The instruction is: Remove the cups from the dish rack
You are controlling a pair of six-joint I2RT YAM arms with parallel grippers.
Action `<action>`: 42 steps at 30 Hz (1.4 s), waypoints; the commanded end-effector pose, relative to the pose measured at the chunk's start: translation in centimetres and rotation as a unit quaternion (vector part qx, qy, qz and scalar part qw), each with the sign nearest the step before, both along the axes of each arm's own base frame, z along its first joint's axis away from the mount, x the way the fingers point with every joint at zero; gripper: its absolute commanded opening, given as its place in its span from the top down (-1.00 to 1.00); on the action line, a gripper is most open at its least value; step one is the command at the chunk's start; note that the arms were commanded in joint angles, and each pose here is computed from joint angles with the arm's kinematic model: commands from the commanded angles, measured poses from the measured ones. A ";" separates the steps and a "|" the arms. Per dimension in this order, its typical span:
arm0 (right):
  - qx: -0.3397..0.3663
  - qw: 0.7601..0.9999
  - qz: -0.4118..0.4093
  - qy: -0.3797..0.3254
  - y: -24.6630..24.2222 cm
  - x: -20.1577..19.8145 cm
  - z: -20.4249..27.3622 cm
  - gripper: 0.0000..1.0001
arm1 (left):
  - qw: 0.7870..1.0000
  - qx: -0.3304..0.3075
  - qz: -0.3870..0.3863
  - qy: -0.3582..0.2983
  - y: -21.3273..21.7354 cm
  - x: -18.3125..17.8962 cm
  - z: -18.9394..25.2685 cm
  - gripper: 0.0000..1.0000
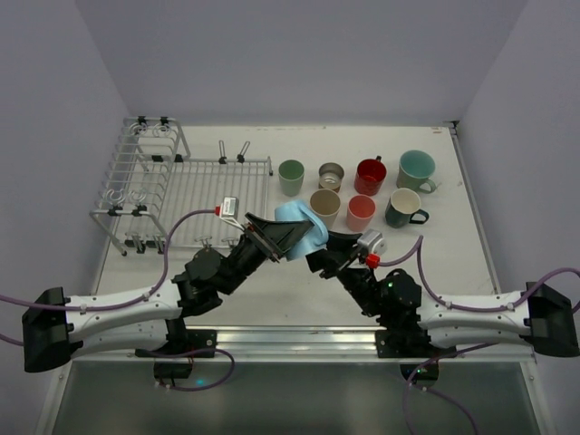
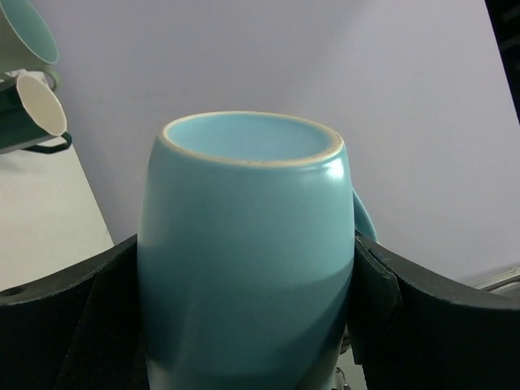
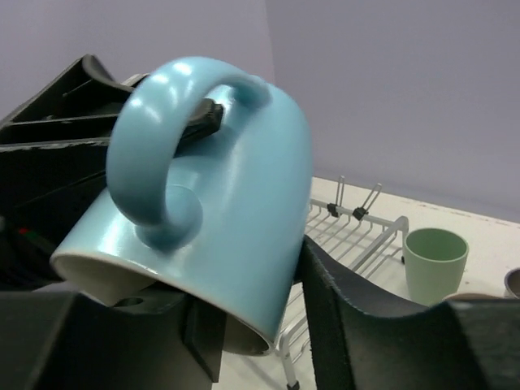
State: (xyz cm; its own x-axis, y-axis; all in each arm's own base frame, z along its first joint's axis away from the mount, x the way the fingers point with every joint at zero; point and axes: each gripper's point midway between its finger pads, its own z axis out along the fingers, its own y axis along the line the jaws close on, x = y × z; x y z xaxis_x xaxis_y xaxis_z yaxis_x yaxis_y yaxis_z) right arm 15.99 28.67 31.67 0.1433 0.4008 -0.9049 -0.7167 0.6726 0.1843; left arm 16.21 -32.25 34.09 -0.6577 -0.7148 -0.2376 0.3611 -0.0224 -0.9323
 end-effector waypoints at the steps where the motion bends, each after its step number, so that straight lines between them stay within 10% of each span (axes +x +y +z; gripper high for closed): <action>1: 0.125 0.990 -0.050 -0.027 -3.1 0.8 6.0 0.20 | 0.997 -0.072 -0.024 0.000 0.4 -1.1 3.1 1.00; 5: 0.136 0.989 -0.052 -0.022 -3.3 0.8 6.6 0.94 | 0.998 -0.063 -0.029 0.003 0.3 -1.3 2.3 0.99; 7: 0.141 0.989 -0.046 -0.003 -3.3 0.9 6.2 1.00 | 0.998 -0.049 -0.026 -0.013 0.5 -1.5 2.4 0.76; 11: 0.139 0.989 -0.028 0.051 -3.2 0.8 5.0 1.00 | 0.999 -0.008 0.001 -0.054 1.6 -1.4 3.2 -0.68; 13: 0.111 0.988 -0.005 0.103 -2.5 0.4 3.2 1.00 | 0.997 0.035 0.025 -0.064 2.4 -1.0 2.9 -0.99; 24: -0.055 0.959 0.020 0.279 -3.2 -1.9 -3.5 1.00 | 0.960 0.239 0.126 -0.079 7.9 0.8 -2.3 -1.00; 42: -0.326 0.821 0.059 0.466 -2.9 -0.6 -14.7 1.00 | 0.857 0.478 0.092 -0.170 13.6 -0.9 -4.0 -1.00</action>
State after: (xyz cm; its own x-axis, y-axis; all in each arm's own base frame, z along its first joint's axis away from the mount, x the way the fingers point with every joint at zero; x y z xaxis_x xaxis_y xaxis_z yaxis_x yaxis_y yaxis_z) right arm 14.67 22.58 12.44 -0.7728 -0.2433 -0.5862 -0.4457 0.8655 0.2284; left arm 15.67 -19.52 30.77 -0.3640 -0.3293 -0.8712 0.4818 0.7340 -0.4787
